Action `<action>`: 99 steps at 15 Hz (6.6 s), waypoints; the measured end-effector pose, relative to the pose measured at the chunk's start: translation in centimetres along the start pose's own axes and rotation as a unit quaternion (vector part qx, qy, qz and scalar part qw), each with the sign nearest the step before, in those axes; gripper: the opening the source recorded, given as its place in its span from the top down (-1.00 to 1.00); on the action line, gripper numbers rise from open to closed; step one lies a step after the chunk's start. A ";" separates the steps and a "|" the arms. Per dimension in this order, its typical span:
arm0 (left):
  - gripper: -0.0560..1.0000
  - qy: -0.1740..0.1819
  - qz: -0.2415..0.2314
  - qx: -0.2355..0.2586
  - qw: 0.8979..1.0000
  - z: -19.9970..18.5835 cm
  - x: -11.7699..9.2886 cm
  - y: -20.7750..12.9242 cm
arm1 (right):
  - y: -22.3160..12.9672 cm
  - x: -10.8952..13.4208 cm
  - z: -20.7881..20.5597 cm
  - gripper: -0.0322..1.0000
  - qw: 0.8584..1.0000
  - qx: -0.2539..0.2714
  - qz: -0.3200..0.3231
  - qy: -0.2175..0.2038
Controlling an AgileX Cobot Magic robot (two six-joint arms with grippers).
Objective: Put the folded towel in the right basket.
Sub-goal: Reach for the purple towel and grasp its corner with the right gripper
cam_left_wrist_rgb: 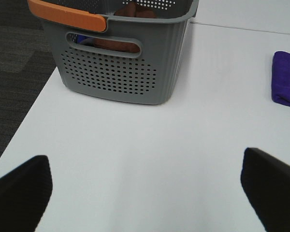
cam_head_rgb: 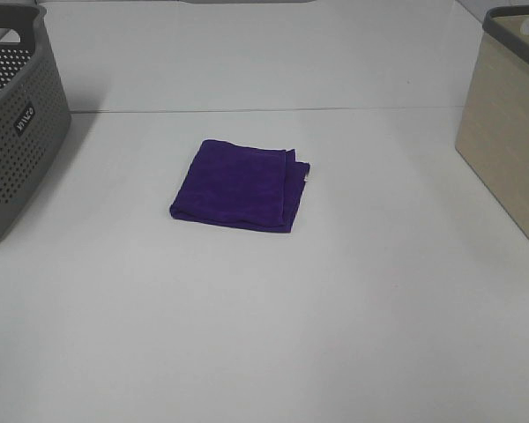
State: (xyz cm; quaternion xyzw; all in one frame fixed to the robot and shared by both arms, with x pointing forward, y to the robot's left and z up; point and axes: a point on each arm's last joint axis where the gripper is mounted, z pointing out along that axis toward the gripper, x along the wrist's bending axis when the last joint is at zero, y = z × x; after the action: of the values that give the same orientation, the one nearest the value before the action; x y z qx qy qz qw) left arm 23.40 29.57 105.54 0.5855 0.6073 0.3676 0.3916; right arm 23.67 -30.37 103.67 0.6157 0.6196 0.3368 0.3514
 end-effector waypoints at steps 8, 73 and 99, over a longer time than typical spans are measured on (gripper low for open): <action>-0.98 0.000 0.000 0.000 1.000 0.0 0.0 0.0 | 0.0 0.0 0.0 -0.74 1.000 0.000 0.001 -0.002; -0.98 0.000 0.000 0.000 1.000 0.0 0.0 0.0 | 13.2 8.7 30.4 -0.96 0.898 0.335 0.177 0.225; -0.98 0.000 0.000 0.000 1.000 0.0 0.0 0.0 | 4.9 27.3 44.8 0.86 0.873 0.384 0.150 0.261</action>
State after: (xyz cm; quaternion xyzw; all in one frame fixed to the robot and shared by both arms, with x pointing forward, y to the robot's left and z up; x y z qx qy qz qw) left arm 23.40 29.57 105.54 0.5855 0.6073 0.3676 0.3916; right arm 64.43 -3.67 83.68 0.6773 0.6695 0.2700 -0.1420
